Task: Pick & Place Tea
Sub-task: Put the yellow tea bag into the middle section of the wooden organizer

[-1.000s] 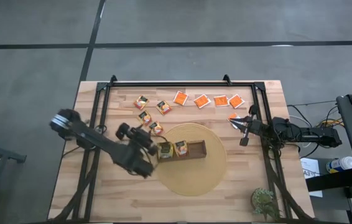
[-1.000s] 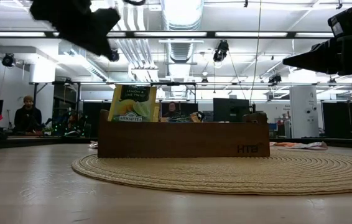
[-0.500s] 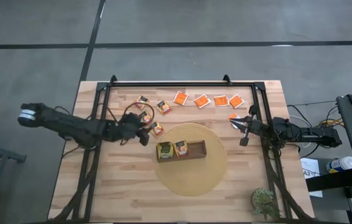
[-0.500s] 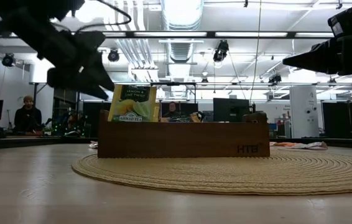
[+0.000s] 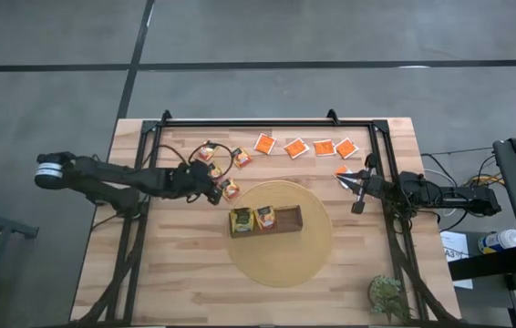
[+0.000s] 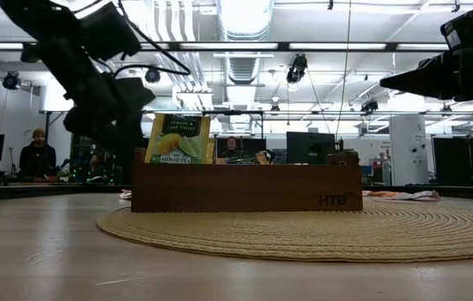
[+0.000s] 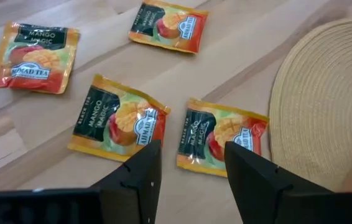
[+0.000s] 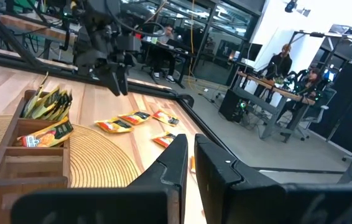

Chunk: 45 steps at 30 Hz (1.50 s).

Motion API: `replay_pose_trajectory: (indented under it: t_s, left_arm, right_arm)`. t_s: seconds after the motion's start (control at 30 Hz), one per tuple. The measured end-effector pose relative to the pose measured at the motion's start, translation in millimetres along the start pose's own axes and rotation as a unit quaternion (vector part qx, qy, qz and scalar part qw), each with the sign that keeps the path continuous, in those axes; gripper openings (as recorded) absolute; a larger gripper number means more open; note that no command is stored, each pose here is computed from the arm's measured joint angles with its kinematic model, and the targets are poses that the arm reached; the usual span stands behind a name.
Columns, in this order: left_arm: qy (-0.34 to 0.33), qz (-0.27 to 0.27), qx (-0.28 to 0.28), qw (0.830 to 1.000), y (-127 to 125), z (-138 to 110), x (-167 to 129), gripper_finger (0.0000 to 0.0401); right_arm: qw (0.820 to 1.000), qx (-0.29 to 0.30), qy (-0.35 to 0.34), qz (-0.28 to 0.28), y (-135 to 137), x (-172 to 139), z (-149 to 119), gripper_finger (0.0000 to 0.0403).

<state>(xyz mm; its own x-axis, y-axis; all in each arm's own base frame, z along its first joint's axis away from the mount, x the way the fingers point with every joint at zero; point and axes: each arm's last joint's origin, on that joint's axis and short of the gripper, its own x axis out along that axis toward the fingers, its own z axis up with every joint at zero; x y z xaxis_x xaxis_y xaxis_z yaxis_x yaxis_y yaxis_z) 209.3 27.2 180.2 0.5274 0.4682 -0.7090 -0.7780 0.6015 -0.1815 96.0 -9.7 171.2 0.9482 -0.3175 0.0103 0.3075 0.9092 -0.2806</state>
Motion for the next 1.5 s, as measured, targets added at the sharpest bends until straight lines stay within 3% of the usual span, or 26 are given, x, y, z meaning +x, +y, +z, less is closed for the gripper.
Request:
replay_pose_trajectory:
  t_s: [0.23, 0.57, 0.83, 1.07, 1.2, 1.4, 1.5]
  left_arm:
    - [0.027, 0.060, 0.037, 0.997, -9, 2, 20, 0.0167]
    - [0.071, 0.108, 0.019, 0.991, 6, 2, 51, 0.0167]
    - [0.087, 0.076, 0.021, 0.993, 5, 2, 69, 0.0167]
    - [0.086, 0.078, 0.018, 0.993, 6, 3, 72, 0.0165]
    - [0.087, 0.077, 0.027, 0.993, 6, 3, 72, 0.0132]
    - [0.089, 0.076, 0.053, 0.992, 6, 4, 71, 0.0024]
    - [0.089, 0.074, 0.061, 0.991, 5, 5, 71, 0.0011]
  right_arm:
    - [1.000, 0.000, 0.000, 0.000, 0, 0, 0, 0.0027]
    - [1.000, 0.000, 0.000, 0.000, 0, 0, 0, 0.0027]
    - [1.000, 0.000, 0.000, 0.000, 0, 0, 0, 0.0027]
    - [1.000, 0.000, 0.000, 0.000, 0, 0, 0, 0.0027]
    - [1.000, 0.000, 0.000, 0.000, 0, 0, 0, 0.0027]
    - [1.000, 0.000, 0.000, 0.000, 0, 0, 0, 0.0027]
    - [1.000, 0.000, 0.000, 0.000, 0, 0, 0, 0.0027]
